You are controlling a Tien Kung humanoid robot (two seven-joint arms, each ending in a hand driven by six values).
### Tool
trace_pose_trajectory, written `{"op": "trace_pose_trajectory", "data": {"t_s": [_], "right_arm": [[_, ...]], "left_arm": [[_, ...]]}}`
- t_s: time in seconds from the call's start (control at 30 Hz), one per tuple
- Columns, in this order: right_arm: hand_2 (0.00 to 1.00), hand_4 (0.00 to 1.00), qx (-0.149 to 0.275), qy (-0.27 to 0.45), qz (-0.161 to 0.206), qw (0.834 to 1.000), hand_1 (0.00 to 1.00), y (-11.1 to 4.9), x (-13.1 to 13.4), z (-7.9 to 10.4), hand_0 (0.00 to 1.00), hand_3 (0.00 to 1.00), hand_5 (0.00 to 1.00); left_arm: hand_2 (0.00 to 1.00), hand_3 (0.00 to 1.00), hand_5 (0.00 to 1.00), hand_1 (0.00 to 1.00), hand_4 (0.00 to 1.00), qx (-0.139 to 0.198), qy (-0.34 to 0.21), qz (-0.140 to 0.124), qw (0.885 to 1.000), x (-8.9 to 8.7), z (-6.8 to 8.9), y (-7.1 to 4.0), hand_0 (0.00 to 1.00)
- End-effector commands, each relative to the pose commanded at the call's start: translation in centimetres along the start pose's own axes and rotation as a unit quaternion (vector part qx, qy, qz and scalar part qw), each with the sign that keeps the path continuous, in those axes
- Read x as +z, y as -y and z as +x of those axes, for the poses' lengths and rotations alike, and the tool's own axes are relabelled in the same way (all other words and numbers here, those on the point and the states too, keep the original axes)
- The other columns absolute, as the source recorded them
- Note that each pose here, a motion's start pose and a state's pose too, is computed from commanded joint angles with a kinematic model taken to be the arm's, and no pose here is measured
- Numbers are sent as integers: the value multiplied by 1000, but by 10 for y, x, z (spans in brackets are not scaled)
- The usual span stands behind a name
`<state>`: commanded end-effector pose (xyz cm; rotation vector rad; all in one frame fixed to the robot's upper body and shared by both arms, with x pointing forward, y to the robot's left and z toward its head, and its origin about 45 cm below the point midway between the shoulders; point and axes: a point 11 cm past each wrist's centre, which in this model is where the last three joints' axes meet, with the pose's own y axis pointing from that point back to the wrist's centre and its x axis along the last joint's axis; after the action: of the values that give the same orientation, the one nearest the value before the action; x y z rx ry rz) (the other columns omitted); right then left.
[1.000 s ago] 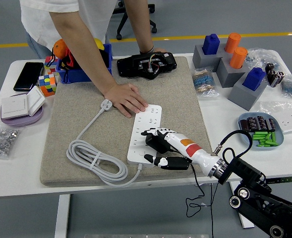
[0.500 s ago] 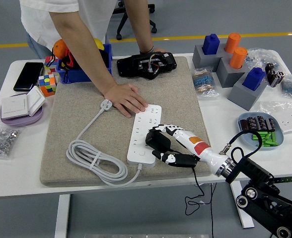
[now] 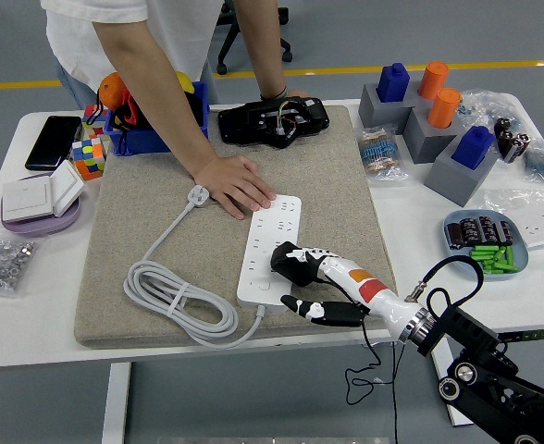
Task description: Press the white button,pick up the black plug,place it near the board,insert it into the board
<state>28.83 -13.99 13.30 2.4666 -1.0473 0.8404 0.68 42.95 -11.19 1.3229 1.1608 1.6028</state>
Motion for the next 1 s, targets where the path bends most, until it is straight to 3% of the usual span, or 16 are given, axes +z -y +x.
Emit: {"op": "trace_pose_trajectory", "data": {"t_s": [1.0], "right_arm": [[883,778,-35,-9,16,999,927,18,-11,-13,983,848,789]], "left_arm": [[506,570,253,495,606,2,1,-3,1000,4,2,0,471]]}}
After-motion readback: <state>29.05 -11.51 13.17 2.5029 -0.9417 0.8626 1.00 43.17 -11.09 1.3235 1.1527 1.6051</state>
